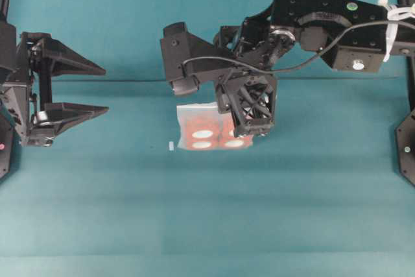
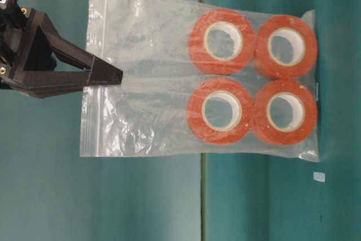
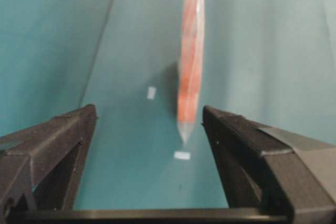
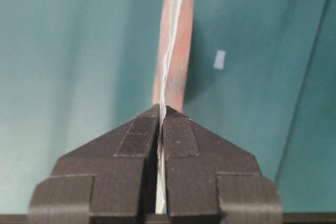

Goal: Hand over the clear zip bag and make it stand upright.
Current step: 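Hold the hanging bag with the right gripper near table center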

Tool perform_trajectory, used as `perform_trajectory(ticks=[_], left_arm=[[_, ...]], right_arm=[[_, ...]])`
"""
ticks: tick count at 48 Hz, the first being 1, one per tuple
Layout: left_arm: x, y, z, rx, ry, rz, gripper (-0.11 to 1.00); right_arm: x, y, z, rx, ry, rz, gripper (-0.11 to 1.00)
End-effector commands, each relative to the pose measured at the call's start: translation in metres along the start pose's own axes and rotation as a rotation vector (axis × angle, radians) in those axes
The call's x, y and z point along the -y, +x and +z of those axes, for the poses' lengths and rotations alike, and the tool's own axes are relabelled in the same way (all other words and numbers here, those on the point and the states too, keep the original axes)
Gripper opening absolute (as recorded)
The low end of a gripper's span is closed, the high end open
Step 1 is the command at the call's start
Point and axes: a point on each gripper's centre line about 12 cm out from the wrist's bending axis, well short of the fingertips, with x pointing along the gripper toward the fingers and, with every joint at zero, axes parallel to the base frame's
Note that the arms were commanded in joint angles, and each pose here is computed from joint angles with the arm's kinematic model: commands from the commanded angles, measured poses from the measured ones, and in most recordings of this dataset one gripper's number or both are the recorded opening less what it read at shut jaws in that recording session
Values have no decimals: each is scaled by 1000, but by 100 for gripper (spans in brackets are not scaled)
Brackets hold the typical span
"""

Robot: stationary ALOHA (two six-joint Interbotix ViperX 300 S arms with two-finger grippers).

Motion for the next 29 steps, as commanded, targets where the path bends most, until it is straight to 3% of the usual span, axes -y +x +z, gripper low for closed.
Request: perform_trajectory(ticks=[1, 29], left_arm=[[-1, -1, 4, 14, 5, 3, 88], [0, 1, 1, 14, -8, 1, 87]], right_arm=[[-2, -14, 8, 48, -23, -12, 2], [-13, -6, 9, 48, -23, -2, 2]])
